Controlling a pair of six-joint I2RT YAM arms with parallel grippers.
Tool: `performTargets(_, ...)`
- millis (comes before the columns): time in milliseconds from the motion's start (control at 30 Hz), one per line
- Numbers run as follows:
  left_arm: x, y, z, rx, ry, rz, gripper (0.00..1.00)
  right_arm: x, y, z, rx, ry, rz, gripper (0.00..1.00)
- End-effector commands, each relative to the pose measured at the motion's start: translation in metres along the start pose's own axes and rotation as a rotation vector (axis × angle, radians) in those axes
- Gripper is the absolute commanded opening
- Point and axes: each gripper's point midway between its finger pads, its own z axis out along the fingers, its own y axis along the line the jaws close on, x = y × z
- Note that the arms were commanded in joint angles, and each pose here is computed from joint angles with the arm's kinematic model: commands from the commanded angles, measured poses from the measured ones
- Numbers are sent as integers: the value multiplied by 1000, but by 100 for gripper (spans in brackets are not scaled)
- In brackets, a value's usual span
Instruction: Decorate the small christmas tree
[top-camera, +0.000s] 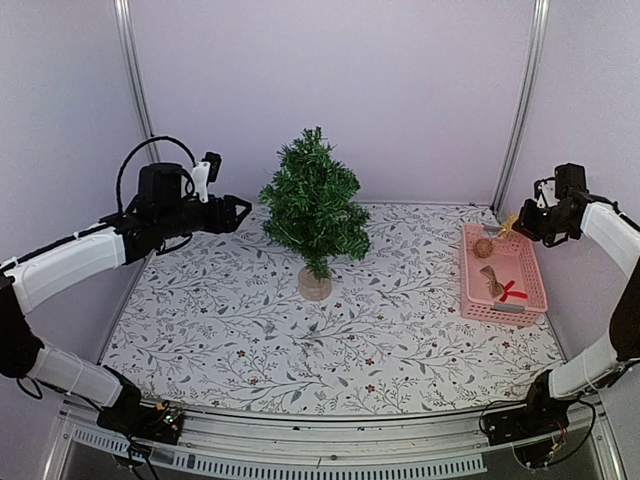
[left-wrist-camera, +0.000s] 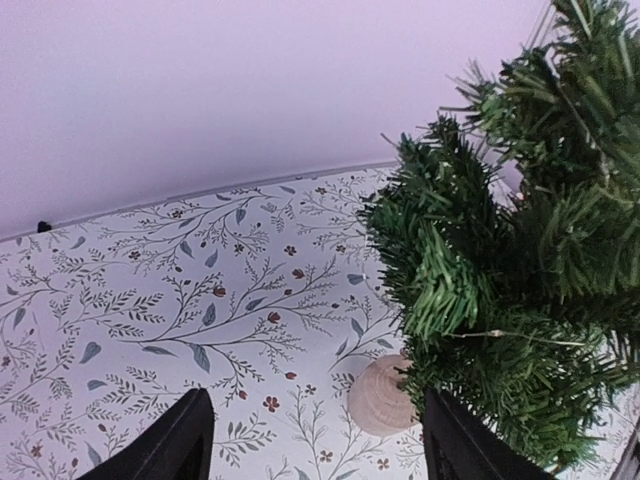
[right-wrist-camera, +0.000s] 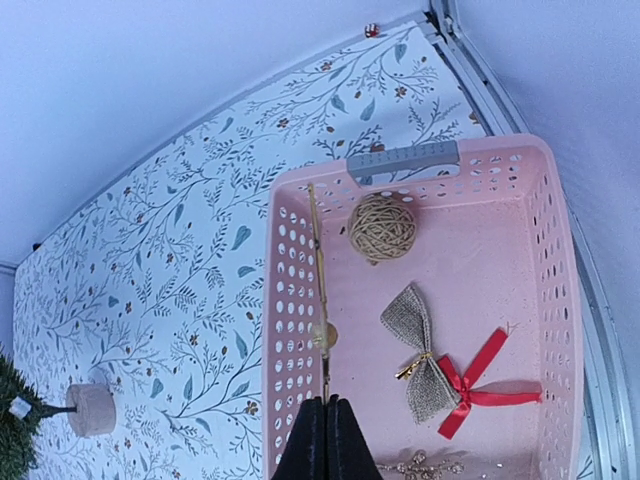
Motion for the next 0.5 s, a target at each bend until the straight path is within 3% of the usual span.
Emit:
performTargets(0, -28, -4, -23, 42, -9, 81, 73, -3, 45, -42, -128, 16, -177, 0)
performTargets(300, -63, -55, -67, 275, -31, 189, 71, 17, 176, -120, -470, 18, -503, 0)
performTargets(467, -75, -98, -106, 476, -69, 238, 70, 59, 239, -175, -686, 45, -721, 0)
